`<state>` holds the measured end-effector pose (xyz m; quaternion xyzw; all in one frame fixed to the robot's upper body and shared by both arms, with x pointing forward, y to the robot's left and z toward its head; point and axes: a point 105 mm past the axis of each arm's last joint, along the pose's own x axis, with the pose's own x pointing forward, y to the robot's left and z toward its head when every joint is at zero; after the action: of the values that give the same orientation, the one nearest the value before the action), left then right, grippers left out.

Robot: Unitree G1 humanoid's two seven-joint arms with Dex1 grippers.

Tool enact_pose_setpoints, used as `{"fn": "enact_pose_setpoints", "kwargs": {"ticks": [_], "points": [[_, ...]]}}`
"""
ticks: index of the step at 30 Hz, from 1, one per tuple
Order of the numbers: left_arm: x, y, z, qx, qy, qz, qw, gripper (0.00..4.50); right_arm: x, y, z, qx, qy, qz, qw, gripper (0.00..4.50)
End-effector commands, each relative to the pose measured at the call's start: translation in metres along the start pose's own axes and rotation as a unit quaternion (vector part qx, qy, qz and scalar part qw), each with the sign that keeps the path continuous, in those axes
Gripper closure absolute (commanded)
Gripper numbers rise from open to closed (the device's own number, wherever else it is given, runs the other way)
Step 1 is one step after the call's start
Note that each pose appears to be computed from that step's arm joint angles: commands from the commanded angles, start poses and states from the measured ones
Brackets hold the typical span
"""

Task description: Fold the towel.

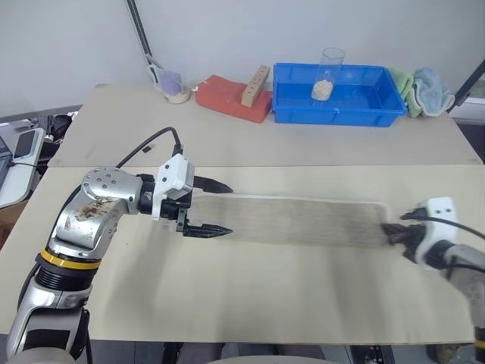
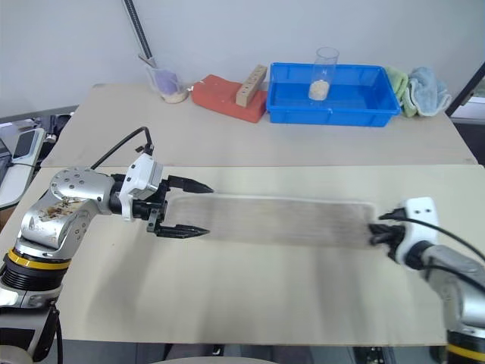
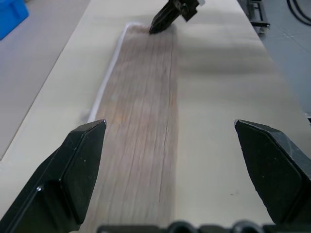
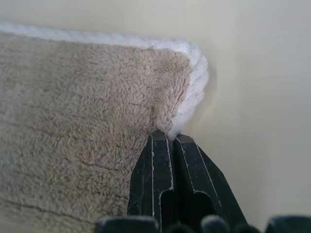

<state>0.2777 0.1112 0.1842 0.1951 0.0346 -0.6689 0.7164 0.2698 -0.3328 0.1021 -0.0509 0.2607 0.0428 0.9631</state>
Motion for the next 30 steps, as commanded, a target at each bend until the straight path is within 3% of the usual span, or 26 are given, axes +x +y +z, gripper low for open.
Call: {"fn": "enact_pose_setpoints", "kwargs": {"ticks": [1,6,12,16,26,30], "points": [[-0.003,0.004,0.012,0.027,-0.014,0.012,0.999,0.00,-0.016,-0.026,0.030,-0.030,-0.037,-0.021,0.999,4.48],[-0.003,0.005,0.012,0.029,-0.013,0.016,0.999,0.00,-0.027,-0.029,0.050,-0.069,-0.036,0.001,0.997,4.48],[-0.007,0.005,0.012,0.032,-0.008,0.023,0.999,0.00,-0.030,0.056,0.083,-0.040,-0.069,0.146,0.986,4.48],[-0.010,0.003,0.013,0.033,-0.006,0.026,0.999,0.00,-0.025,0.100,0.078,-0.031,-0.067,0.190,0.979,4.48],[-0.010,0.004,0.010,0.024,-0.006,0.046,0.999,0.00,0.013,0.150,0.052,0.010,-0.043,0.211,0.977,4.48],[-0.010,0.004,0.006,0.016,-0.005,0.061,0.998,0.00,0.017,0.151,0.055,0.012,-0.055,0.200,0.978,3.11]]}}
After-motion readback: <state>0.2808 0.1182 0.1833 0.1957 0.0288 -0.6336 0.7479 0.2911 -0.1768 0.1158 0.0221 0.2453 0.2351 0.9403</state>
